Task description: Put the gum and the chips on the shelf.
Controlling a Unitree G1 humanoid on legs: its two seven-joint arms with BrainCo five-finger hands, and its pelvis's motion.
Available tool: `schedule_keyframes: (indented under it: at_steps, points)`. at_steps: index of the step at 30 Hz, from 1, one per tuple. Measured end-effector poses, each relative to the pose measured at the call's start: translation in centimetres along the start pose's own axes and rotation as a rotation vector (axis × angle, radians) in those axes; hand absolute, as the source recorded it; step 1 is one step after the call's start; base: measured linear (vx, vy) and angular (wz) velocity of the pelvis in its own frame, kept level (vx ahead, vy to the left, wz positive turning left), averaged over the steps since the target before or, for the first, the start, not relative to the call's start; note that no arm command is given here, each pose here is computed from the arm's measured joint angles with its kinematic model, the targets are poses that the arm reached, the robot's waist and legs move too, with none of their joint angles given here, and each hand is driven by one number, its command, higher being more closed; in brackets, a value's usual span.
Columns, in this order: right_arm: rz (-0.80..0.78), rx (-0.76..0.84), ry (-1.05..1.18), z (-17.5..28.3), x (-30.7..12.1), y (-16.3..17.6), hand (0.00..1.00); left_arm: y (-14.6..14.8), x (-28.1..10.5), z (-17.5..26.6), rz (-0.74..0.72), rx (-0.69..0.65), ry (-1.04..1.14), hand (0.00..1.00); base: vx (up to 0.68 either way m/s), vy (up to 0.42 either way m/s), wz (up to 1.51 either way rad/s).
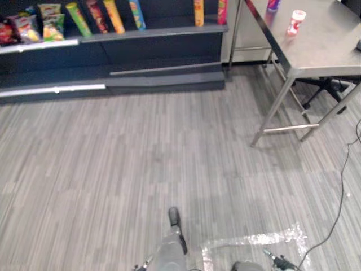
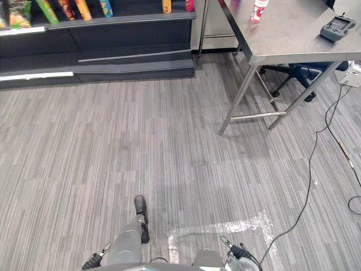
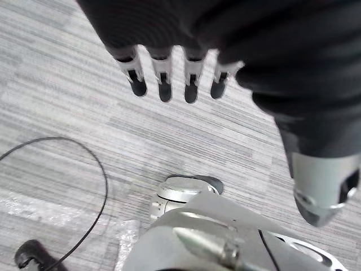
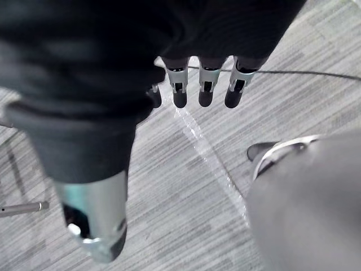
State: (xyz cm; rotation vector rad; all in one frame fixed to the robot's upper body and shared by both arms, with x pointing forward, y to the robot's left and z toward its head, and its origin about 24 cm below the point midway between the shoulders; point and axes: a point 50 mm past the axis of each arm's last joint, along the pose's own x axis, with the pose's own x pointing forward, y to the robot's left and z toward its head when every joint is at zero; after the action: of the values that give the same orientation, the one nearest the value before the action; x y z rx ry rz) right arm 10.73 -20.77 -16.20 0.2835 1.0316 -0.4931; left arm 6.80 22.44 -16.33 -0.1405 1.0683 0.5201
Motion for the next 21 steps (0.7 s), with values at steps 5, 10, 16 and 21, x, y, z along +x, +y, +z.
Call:
schedule_keyframes:
  at_steps: [5, 10, 16, 21]
  points:
    - [0.060, 0.022, -0.001, -0.1, -0.1, 2.3, 0.00, 0.3, 0.4, 1.8, 0.000, 0.010, -0.064, 0.00, 0.48, 0.263, -0.22]
    - [0.049, 0.018, -0.038, 0.4, -0.1, 1.7, 0.00, 0.5, 0.4, 2.0, -0.006, 0.043, -0.073, 0.00, 0.40, 0.227, 0.04]
    - [0.094, -0.030, -0.105, 1.8, 0.0, 2.6, 0.00, -0.1, 0.4, 2.4, -0.027, 0.053, -0.091, 0.00, 0.30, -0.034, 0.07]
    - [0.085, -0.016, -0.080, 1.1, -0.1, 2.2, 0.00, -0.1, 0.5, 2.5, -0.015, 0.012, -0.091, 0.00, 0.29, -0.293, 0.36]
